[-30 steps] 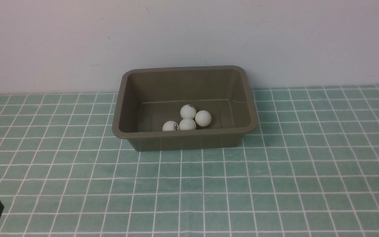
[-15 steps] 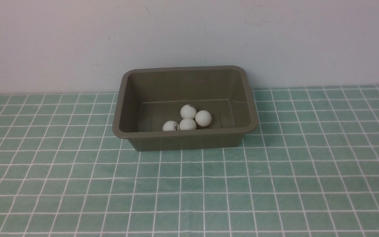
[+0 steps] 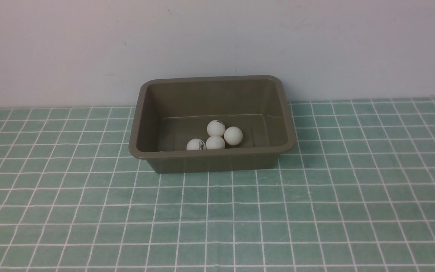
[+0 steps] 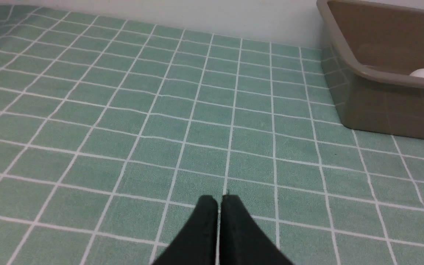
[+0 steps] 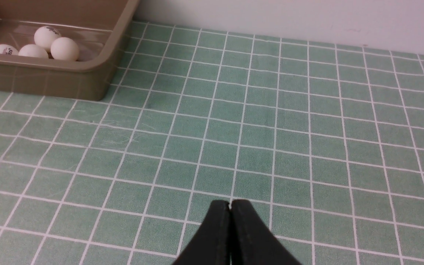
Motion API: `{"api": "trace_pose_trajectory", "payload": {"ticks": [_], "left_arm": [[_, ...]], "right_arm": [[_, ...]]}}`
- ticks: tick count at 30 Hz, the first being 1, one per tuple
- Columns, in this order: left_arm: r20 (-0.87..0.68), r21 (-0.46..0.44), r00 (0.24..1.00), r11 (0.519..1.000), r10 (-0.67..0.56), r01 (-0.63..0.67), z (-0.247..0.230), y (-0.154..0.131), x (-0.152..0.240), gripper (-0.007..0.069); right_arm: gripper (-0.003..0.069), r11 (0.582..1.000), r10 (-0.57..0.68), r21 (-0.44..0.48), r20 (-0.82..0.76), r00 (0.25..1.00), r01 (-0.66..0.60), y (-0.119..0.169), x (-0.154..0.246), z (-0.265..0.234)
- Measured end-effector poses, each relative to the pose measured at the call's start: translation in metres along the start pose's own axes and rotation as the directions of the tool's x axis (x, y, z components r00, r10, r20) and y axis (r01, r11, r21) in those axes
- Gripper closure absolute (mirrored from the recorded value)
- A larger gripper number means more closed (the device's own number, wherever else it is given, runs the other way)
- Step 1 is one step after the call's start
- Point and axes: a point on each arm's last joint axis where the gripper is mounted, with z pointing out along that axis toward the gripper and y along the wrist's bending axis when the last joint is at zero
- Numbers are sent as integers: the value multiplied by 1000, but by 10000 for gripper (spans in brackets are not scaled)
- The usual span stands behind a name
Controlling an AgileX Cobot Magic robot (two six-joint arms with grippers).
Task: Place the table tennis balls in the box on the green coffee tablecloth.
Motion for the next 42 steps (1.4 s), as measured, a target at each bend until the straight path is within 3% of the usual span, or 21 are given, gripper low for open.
{"api": "trace_pose_trajectory", "payload": {"ticks": [16, 20, 24, 28, 34, 42], "left_arm": [[-4, 0, 1000, 1000, 0, 0, 0, 0, 0, 629], [-6, 0, 1000, 1000, 0, 0, 0, 0, 1, 629], [-5, 0, 1000, 1000, 0, 0, 0, 0, 0, 629], [-5, -1, 1000, 1000, 1, -1, 0, 0, 0, 629], [-5, -2, 1000, 1000, 2, -2, 0, 0, 0, 629], [-5, -3, 1000, 1000, 1, -1, 0, 0, 0, 629]], "right_arm": [[676, 1000, -10, 10, 10, 1000, 9, -1, -1, 0], [676, 998, -17, 55, 183, 983, 7, -3, 5, 4], [676, 994, -34, 110, 420, 907, -13, -1, 34, 12], [676, 990, -41, 138, 546, 837, -41, 1, 67, 24], [676, 990, 19, 114, 491, 871, -86, 3, 102, 50], [676, 993, 47, 89, 350, 936, -83, 5, 116, 57]]}}
